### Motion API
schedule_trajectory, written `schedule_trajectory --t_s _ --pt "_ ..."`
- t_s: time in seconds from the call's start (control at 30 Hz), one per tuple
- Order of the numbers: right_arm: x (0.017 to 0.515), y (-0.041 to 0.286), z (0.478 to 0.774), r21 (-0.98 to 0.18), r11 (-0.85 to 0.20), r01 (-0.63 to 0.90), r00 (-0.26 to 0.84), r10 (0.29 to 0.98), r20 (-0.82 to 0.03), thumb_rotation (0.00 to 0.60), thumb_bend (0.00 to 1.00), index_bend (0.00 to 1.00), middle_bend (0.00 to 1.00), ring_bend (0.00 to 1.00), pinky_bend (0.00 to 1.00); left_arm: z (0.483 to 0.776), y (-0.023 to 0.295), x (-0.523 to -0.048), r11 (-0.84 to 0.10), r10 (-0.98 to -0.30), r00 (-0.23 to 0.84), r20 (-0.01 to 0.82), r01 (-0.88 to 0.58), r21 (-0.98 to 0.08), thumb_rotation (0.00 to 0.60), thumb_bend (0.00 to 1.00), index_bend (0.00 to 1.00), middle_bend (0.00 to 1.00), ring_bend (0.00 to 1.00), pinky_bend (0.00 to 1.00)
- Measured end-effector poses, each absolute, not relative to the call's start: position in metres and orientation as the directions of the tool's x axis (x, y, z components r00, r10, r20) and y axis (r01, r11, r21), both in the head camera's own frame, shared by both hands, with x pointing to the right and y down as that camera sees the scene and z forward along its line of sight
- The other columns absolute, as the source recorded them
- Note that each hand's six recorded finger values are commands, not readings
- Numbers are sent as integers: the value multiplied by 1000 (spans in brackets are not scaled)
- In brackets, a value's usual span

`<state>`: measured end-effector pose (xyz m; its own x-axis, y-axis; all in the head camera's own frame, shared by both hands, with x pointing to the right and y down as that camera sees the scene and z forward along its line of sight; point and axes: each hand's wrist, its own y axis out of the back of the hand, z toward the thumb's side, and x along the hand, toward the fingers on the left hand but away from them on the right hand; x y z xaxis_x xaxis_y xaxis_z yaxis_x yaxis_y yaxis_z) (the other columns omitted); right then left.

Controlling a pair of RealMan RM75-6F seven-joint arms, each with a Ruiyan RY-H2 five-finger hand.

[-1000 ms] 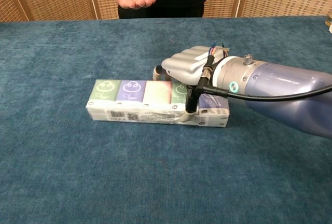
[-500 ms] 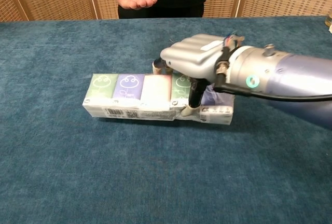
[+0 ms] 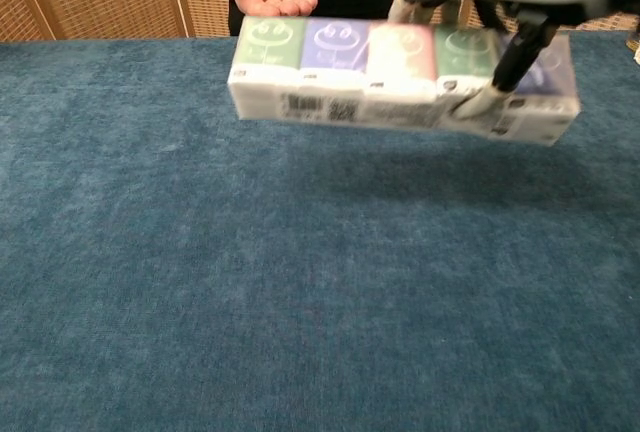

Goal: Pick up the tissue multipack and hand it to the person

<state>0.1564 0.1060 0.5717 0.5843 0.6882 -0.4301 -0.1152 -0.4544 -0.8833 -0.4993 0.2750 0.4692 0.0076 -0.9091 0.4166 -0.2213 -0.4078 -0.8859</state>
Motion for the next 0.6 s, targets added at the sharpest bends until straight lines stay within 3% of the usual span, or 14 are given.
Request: schedule_trajectory --t_s 0.33,0.6 --pt "166 70 535 -906 -421 -31 568 739 -363 600 500 476 493 470 579 469 274 -500 -408 -909 5 417 -224 -885 600 143 0 0 0 87" --pt "162 38 524 -904 -427 11 508 781 -363 600 503 476 492 474 579 469 275 -500 -409 -908 5 419 -228 -883 600 143 0 0 0 87"
